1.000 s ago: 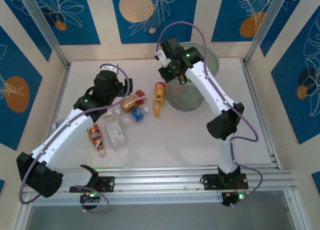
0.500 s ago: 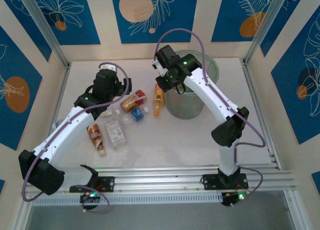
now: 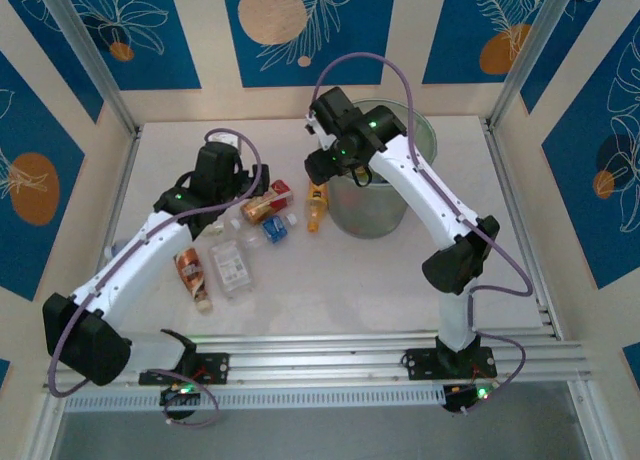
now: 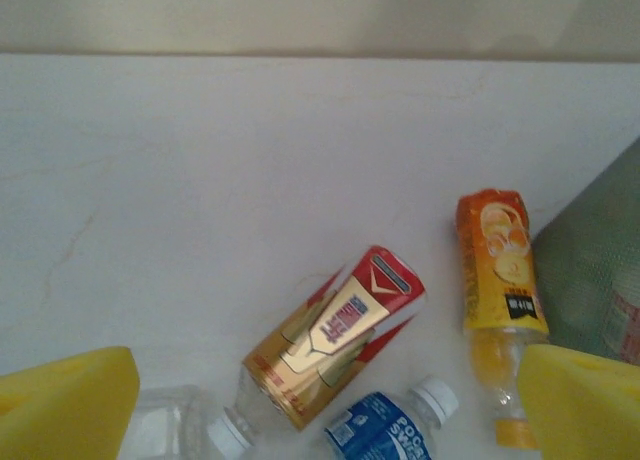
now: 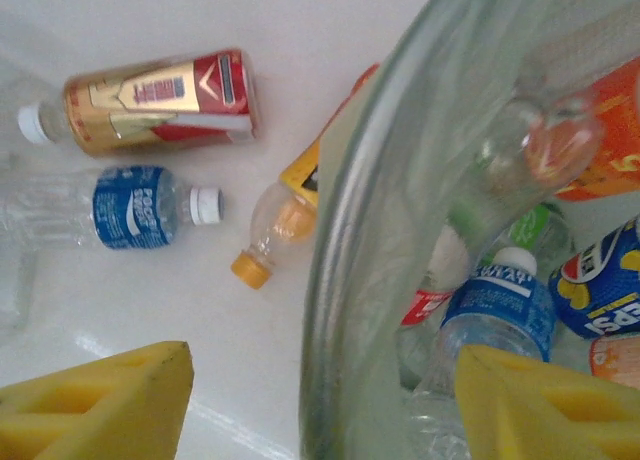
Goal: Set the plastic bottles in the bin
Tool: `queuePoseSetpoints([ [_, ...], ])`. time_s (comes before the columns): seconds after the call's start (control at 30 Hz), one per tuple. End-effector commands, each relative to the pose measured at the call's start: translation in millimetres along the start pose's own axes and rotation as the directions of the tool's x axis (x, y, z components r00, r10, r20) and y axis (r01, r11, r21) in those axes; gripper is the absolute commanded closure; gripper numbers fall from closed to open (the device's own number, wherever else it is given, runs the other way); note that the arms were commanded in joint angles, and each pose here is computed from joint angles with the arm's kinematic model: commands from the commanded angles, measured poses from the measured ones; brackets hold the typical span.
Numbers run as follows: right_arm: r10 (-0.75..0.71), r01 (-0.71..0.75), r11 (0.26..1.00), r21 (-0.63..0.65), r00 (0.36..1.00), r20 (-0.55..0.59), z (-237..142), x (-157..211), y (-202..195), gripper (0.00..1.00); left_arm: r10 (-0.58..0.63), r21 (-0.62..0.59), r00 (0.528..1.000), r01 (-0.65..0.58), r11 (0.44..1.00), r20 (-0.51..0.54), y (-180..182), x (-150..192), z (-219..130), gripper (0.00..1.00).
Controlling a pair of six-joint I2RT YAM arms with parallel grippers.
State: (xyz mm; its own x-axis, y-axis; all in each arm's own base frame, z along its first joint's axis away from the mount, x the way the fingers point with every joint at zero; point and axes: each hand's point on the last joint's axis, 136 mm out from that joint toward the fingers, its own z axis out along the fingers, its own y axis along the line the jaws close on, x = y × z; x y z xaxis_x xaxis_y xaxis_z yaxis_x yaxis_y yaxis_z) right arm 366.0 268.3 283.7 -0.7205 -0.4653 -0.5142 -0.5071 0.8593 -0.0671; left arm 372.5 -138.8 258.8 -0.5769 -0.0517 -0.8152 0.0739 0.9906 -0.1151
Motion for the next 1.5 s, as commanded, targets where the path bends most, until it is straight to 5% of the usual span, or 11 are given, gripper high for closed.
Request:
queuePoseSetpoints([
  [0.0, 0.001, -0.003, 1.000, 0.025, 0.997, 0.076, -33.9, -11.7, -7.7, 0.24, -0.014, 0.088, 0.996, 0.022, 0.996, -0.085, -18.3, 25.7, 18.7, 0.08],
  [0.3, 0.070, -0.100, 0.989, 0.108, 0.966, 0.247, -92.6, -20.3, -38.3, 0.00, 0.071, 0.168, 0.977, -0.037, 0.985, -0.202, -70.9, 64.1, 51.6, 0.22],
  [0.77, 0.253, -0.340, 0.934, 0.109, 0.845, 0.471, -149.8, 10.3, -86.7, 0.01, 0.281, 0.258, 0.906, -0.203, 0.945, -0.316, -121.7, 115.9, 93.8, 0.31],
  [1.47, 0.264, -0.353, 0.930, 0.100, 0.832, 0.488, -152.2, 16.0, -87.3, 0.01, 0.356, 0.269, 0.851, -0.265, 0.926, -0.386, -140.8, 152.3, 142.3, 0.25],
])
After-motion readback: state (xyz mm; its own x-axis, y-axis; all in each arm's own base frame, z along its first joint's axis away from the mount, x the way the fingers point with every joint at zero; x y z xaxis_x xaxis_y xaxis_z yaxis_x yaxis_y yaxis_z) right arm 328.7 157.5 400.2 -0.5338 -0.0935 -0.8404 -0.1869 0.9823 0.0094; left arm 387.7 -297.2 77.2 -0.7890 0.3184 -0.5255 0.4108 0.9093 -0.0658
